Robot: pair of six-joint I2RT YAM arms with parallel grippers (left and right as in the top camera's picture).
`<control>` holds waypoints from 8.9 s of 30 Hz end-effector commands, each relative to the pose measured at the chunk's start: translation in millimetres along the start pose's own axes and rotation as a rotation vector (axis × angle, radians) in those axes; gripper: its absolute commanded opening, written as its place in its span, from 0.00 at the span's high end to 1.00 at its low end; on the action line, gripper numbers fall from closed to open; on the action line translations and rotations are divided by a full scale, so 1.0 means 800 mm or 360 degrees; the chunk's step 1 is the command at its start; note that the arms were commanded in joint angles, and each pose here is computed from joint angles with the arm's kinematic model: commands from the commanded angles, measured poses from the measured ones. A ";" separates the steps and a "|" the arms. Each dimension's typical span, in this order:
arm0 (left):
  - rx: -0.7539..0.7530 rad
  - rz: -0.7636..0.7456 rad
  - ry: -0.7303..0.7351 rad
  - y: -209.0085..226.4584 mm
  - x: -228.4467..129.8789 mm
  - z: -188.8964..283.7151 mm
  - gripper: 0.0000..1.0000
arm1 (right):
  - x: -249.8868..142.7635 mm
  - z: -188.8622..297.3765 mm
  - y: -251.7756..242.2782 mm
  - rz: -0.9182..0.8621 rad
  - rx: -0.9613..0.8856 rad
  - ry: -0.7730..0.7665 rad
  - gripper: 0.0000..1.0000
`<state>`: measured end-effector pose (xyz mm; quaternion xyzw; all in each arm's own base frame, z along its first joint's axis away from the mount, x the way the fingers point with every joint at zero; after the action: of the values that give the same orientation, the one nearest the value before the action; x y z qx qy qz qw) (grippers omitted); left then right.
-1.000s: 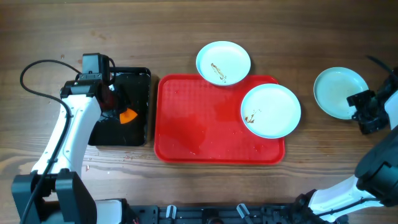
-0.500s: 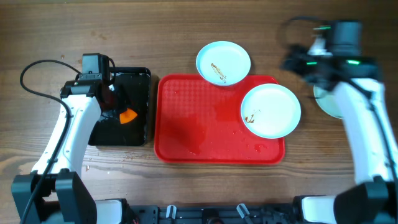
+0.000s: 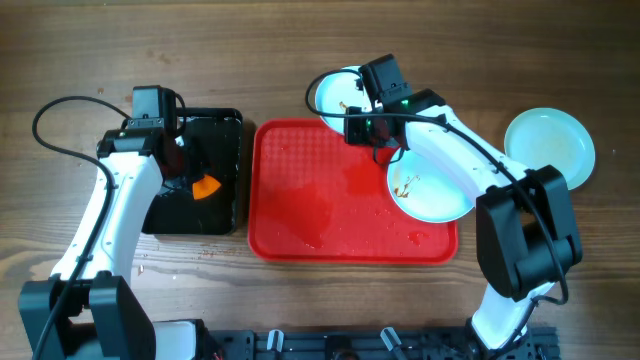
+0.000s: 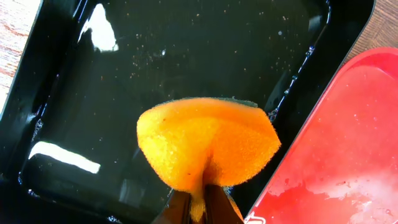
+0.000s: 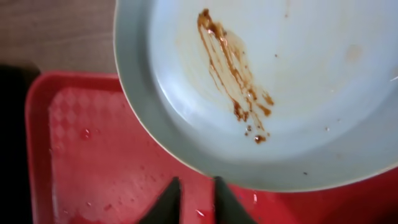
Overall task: Clean dirty plates on tray and stack at the side
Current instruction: 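Return the right gripper to the tray and grasp the next blue plate rim, then scrub the held plate with the sponge in the left gripper, then return the left gripper with the sponge to the black tray, then lift the cleaned plate off the red tray with the right gripper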
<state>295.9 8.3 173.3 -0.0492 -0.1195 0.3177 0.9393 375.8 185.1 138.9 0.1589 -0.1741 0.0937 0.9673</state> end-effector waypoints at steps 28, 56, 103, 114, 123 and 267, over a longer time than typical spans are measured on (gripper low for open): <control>-0.0005 -0.0015 0.0014 0.000 0.001 0.000 0.96 | -0.043 -0.057 -0.010 0.0154 0.0016 0.0365 0.96; -0.0051 -0.0156 -0.0036 -0.005 0.007 -0.001 0.96 | -0.021 0.095 0.120 0.0532 -0.0076 -0.0031 0.57; -0.1007 -0.0791 0.0607 -0.148 -0.096 -0.047 0.96 | -0.111 0.076 0.006 -0.0260 -0.0347 0.0340 0.74; -0.0890 -0.0776 0.0662 -0.176 -0.127 -0.106 0.96 | -0.103 0.054 0.013 -0.0266 -0.0220 0.0316 0.61; -0.0813 -0.0760 0.0696 -0.170 -0.131 -0.114 0.96 | -0.109 0.008 0.004 -0.0403 -0.0271 0.0401 0.73; 0.0302 0.0129 0.0141 -0.049 0.046 -0.006 0.96 | -0.016 0.184 -0.008 0.0461 -0.1169 -0.0357 0.95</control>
<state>354.8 3.4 186.9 0.0409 -0.0553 0.3785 0.9230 314.0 135.2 228.6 -0.1496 -0.2741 0.1331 0.9406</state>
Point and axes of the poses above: each gripper's point midway between its finger pads, its own z axis back along the fingers, its own y axis along the line the jaws close on, x = y × z, the point moved 9 cm from there along z, back along the fingers, and after that the axes turned 11 degrees about z, right-handed, at the moved point
